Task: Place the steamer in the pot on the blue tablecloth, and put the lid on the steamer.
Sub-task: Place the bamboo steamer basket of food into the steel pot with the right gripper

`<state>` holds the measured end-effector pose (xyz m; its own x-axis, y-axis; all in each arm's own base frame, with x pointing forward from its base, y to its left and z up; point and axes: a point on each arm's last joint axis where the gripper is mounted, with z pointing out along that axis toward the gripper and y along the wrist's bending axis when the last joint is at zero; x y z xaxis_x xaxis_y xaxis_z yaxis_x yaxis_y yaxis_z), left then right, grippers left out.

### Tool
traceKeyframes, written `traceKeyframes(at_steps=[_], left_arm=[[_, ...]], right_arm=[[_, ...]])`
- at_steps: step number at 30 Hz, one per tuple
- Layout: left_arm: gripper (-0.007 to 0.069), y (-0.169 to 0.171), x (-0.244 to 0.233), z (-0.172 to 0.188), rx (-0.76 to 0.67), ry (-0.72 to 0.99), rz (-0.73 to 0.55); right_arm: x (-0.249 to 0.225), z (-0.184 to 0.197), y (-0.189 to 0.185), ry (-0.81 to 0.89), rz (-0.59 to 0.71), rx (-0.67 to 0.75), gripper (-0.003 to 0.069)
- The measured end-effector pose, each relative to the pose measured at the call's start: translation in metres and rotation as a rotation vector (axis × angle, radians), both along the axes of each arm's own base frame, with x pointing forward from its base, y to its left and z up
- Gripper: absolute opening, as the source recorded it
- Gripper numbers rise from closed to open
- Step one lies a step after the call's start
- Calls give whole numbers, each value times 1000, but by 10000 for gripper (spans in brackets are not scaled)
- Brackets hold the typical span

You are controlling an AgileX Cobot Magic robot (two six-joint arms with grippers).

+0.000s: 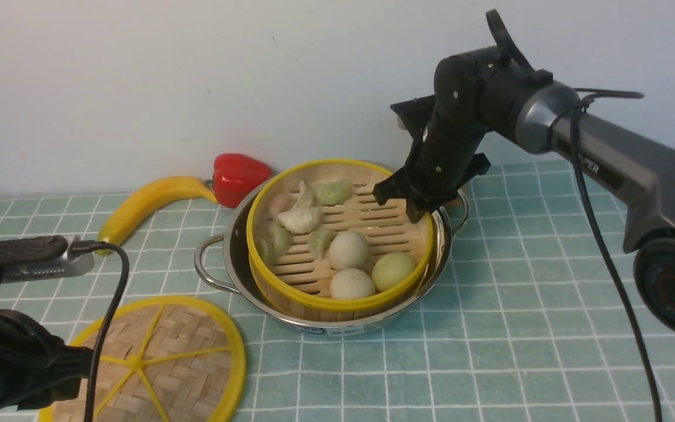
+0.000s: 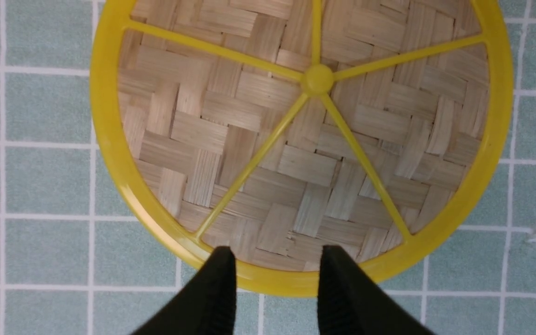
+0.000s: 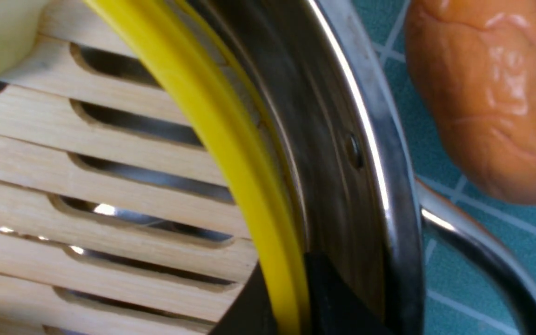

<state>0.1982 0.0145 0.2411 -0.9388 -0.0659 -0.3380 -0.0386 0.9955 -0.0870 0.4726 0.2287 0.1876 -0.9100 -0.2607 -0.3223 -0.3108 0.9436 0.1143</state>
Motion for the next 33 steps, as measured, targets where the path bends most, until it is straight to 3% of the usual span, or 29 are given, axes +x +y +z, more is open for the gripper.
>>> traceKeyframes(at_steps=[11,20,26,31,32,33], left_arm=[[243,0,0,0,0,0,0],[243,0,3,1,-1,-34,7],[243,1,9,3,-3,-99,23],[243,2,20,-9,-10,-72,29],[243,2,26,-15,-22,-55,32],[243,2,28,-17,-27,-47,34]], right_arm=[[1,0,1,-12,8,11,87],[1,1,3,-11,13,36,245],[0,5,3,-8,14,43,308],[-6,44,-2,-76,14,66,321],[-10,75,-9,-131,8,86,323],[-11,79,-11,-139,7,90,323]])
